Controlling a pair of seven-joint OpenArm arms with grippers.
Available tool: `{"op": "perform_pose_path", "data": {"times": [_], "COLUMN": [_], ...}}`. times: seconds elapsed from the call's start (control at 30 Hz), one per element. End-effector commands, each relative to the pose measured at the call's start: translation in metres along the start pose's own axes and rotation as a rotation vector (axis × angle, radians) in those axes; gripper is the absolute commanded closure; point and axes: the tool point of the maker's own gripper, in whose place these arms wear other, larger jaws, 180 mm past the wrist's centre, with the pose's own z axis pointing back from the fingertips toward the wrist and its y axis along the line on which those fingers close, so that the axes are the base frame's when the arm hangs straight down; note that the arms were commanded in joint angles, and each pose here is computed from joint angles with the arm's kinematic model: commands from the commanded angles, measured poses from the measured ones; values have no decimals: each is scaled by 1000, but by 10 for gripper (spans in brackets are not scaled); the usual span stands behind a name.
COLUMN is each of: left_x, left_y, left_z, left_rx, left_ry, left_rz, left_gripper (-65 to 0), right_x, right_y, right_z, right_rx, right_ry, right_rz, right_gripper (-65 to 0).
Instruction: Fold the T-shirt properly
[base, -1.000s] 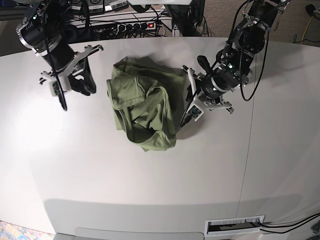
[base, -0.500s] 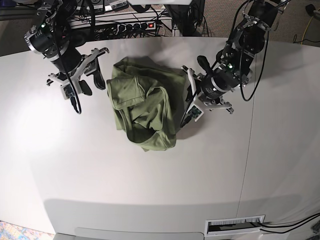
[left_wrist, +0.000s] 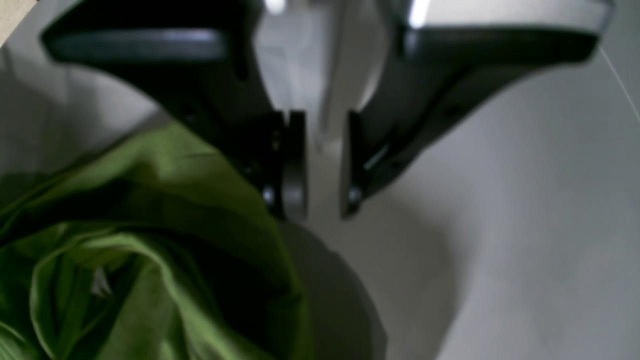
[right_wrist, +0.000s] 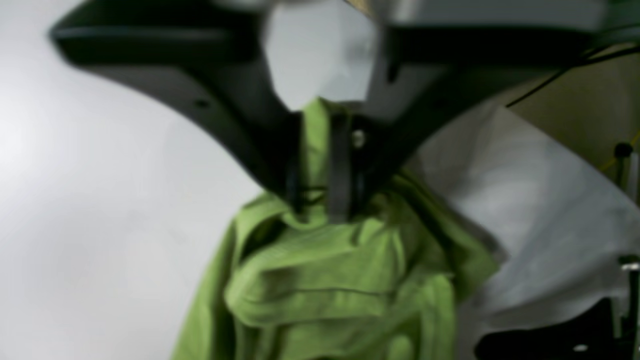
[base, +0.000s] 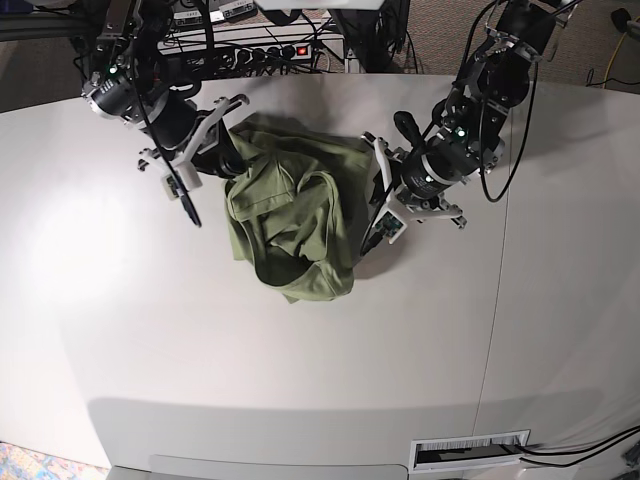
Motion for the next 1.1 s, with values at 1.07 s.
{"op": "perform_pose_path", "data": {"times": [1.07], "left_x": [14], "left_y": [7], "left_z": [2], "left_rx": [25], "left_ry": [-49], "left_rz": [-21], "left_gripper": [-134], "right_x": [35], "right_y": [50], "right_z": [20], "right_rx": [99], "right_ry": [-65], "right_rz": [118], "right_gripper": [-241]}}
